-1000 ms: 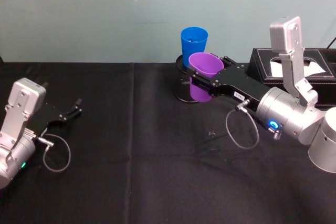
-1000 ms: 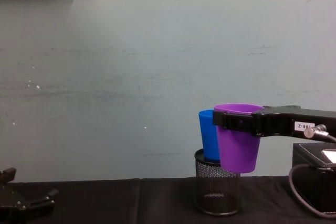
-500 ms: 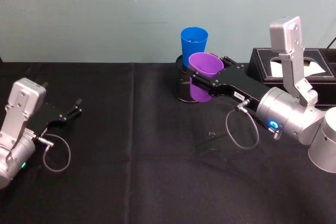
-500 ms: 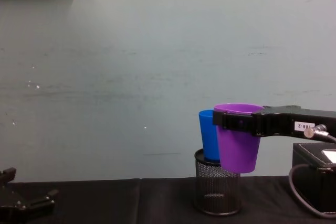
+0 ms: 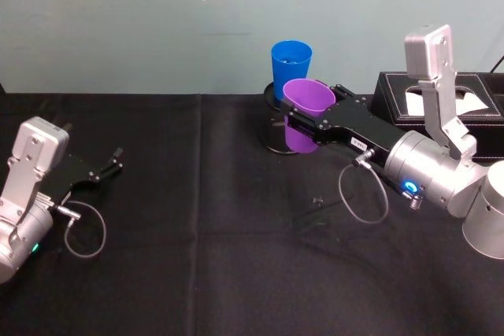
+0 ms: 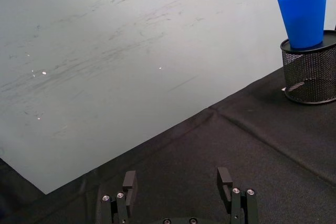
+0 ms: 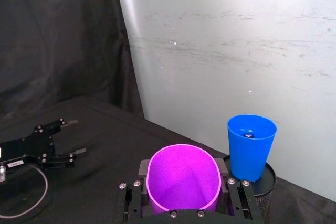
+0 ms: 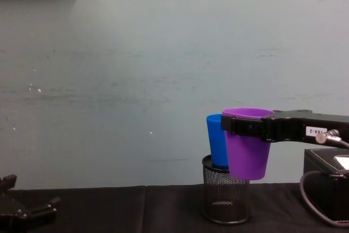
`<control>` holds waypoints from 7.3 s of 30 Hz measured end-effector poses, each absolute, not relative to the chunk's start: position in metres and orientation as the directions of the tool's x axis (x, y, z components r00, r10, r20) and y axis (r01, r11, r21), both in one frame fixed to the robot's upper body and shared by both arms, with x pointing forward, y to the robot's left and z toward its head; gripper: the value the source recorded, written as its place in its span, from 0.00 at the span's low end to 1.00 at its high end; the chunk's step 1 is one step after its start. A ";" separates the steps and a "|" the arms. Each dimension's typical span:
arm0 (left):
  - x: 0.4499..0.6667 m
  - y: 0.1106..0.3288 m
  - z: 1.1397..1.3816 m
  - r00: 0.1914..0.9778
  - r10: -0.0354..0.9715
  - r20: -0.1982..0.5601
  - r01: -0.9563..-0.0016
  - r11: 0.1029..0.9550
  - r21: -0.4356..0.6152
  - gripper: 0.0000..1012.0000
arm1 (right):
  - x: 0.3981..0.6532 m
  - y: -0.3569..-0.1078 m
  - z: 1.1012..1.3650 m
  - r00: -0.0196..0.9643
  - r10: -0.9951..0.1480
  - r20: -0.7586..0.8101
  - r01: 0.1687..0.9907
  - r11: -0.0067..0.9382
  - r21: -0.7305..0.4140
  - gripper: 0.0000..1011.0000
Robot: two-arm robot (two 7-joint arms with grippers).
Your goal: Pick up one cup with a gripper and tap it against the other cup.
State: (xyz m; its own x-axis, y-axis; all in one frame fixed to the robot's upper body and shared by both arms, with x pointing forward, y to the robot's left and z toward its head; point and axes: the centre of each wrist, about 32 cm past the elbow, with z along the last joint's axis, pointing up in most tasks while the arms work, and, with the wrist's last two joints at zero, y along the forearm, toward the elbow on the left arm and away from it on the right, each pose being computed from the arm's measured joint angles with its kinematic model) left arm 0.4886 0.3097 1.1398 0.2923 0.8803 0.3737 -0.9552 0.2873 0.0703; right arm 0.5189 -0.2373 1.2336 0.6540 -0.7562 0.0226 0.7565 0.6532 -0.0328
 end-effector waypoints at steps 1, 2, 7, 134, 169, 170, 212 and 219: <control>0.489 0.310 1.140 0.292 0.880 0.374 -0.955 0.287 0.070 0.99 | 0.519 -0.237 1.234 0.654 -0.756 0.023 0.756 0.653 -0.033 0.72; 0.489 0.310 1.140 0.292 0.880 0.374 -0.955 0.287 0.070 0.99 | 0.519 -0.237 1.234 0.654 -0.756 0.023 0.756 0.653 -0.033 0.72; 0.489 0.310 1.140 0.292 0.880 0.374 -0.955 0.287 0.070 0.99 | 0.519 -0.237 1.234 0.654 -0.756 0.023 0.756 0.653 -0.033 0.72; 0.489 0.310 1.140 0.292 0.880 0.374 -0.955 0.287 0.070 0.99 | 0.629 -0.217 1.225 0.600 -0.799 0.027 0.800 0.600 -0.029 0.72; 0.489 0.310 1.140 0.292 0.880 0.374 -0.955 0.287 0.070 0.99 | 0.629 -0.217 1.225 0.599 -0.800 0.026 0.801 0.598 -0.030 0.72; 0.489 0.310 1.140 0.292 0.880 0.374 -0.955 0.287 0.070 0.99 | 0.629 -0.217 1.225 0.599 -0.800 0.026 0.801 0.598 -0.030 0.72; 0.489 0.310 1.140 0.292 0.880 0.374 -0.955 0.287 0.070 0.99 | 0.629 -0.217 1.225 0.599 -0.800 0.026 0.801 0.598 -0.030 0.72; 0.489 0.310 1.140 0.292 0.880 0.374 -0.955 0.287 0.070 0.99 | 0.629 -0.217 1.225 0.599 -0.800 0.026 0.801 0.598 -0.030 0.72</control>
State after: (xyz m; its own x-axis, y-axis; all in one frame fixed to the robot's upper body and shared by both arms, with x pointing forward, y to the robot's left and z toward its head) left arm 0.4886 0.3097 1.1398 0.2923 0.8803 0.3737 -0.9552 0.2874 0.0703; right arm 0.6293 -0.2169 1.2249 0.5991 -0.8002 0.0262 0.8006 0.5984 -0.0299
